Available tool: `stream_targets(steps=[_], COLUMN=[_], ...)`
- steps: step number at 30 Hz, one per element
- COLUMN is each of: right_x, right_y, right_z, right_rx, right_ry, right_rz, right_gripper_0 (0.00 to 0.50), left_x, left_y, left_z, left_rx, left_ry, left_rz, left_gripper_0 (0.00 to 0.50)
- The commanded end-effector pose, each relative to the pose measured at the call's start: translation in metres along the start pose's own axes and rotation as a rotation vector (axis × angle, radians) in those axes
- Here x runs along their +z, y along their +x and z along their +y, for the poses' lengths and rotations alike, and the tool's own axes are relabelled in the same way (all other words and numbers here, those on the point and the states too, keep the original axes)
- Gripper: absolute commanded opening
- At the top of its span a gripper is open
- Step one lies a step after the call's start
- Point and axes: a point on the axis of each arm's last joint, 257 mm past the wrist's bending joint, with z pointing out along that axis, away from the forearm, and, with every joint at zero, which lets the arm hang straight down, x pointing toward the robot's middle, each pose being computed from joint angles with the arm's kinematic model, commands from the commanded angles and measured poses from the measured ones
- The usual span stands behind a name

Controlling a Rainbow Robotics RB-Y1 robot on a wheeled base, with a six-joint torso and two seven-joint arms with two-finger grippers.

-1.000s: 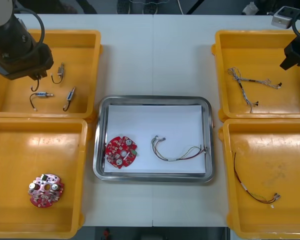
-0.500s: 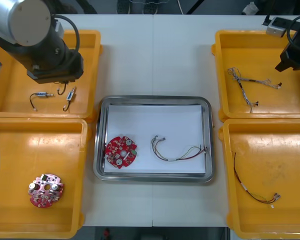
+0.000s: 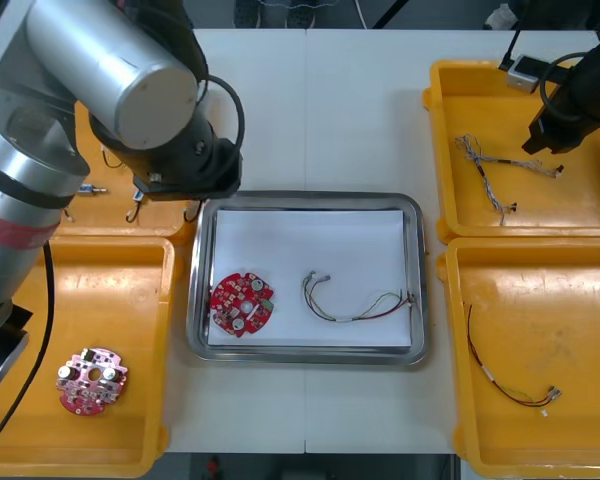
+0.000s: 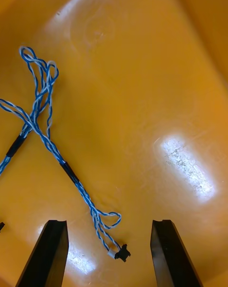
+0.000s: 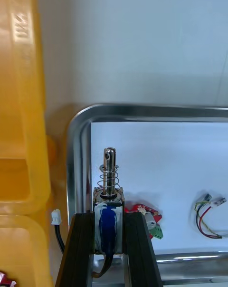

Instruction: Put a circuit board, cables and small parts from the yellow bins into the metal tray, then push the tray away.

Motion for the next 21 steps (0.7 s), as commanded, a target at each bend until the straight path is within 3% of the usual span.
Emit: stream_targets(steps=[1, 21], right_x=[-0.005, 0.038], right_y=[-0.031, -0.023], right_z=[-0.006, 0.023], right_rx=[-0.057, -0.057], right_ry=[0.027, -0.006], right_rz=[-0.048, -0.04], right_gripper_0=[0.5, 0.5], left_x=[0.004, 0.066], left_y=[0.014, 0.026], left_z=[-0.023, -0.037], left_rx=[0.011, 0.052], left_ry=[-0.003, -0.016], left_rz=[0.009, 0.022], left_gripper_0=[0.0, 0.0])
